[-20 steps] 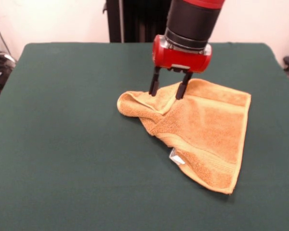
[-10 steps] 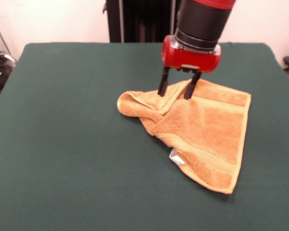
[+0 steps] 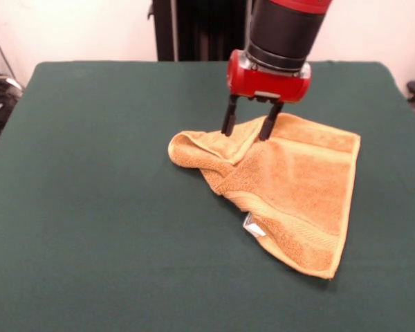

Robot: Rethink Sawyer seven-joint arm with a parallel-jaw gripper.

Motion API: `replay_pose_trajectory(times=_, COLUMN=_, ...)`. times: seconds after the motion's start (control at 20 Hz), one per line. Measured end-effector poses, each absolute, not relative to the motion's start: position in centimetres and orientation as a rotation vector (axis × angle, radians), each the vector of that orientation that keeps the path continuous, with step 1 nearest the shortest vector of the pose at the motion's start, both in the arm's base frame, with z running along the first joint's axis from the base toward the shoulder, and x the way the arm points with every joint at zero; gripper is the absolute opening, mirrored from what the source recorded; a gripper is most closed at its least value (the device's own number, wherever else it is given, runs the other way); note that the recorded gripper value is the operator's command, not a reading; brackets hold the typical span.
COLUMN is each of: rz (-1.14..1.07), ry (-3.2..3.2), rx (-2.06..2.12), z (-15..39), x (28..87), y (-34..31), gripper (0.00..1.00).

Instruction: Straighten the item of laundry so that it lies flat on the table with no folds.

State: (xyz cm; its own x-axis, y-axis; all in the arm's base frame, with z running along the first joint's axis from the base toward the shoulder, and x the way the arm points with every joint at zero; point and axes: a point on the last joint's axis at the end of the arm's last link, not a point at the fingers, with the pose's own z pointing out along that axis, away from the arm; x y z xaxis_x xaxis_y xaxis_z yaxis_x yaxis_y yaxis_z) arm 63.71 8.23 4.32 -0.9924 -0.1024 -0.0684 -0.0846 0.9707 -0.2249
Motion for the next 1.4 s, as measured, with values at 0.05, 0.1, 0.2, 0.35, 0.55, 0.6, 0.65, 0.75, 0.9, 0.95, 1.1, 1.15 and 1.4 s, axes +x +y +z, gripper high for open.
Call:
replay_pose_trajectory(times=0.05, rz=-0.343, ry=3.045, rx=-0.138, z=4.1, x=63.4, y=8.0, gripper=1.00)
replay_pose_trajectory(times=0.1, rz=-0.344, ry=3.048, rx=-0.134, z=4.0, x=63.2, y=7.8, gripper=1.00)
replay_pose_trajectory(times=0.2, rz=-0.346, ry=3.054, rx=-0.130, z=3.9, x=62.9, y=7.7, gripper=1.00)
replay_pose_trajectory(times=0.35, rz=-0.347, ry=3.061, rx=-0.127, z=3.6, x=62.3, y=7.6, gripper=1.00)
replay_pose_trajectory(times=0.55, rz=-0.350, ry=3.066, rx=-0.125, z=3.4, x=61.9, y=7.5, gripper=1.00)
replay_pose_trajectory(times=0.6, rz=-0.350, ry=3.067, rx=-0.125, z=3.4, x=61.8, y=7.6, gripper=1.00)
replay_pose_trajectory(times=0.65, rz=-0.350, ry=3.067, rx=-0.125, z=3.4, x=61.8, y=7.6, gripper=1.00)
replay_pose_trajectory(times=0.75, rz=-0.350, ry=3.068, rx=-0.126, z=3.4, x=61.8, y=7.6, gripper=1.00)
replay_pose_trajectory(times=0.9, rz=-0.350, ry=3.068, rx=-0.132, z=3.4, x=61.7, y=7.8, gripper=1.00)
replay_pose_trajectory(times=0.95, rz=-0.350, ry=3.068, rx=-0.134, z=3.3, x=61.7, y=7.9, gripper=1.00)
replay_pose_trajectory(times=1.1, rz=-0.351, ry=3.069, rx=-0.138, z=3.3, x=61.6, y=8.0, gripper=1.00)
replay_pose_trajectory(times=1.15, rz=-0.351, ry=3.069, rx=-0.140, z=3.3, x=61.6, y=8.1, gripper=1.00)
replay_pose_trajectory(times=1.4, rz=-0.352, ry=3.069, rx=-0.154, z=3.2, x=61.5, y=8.6, gripper=1.00)
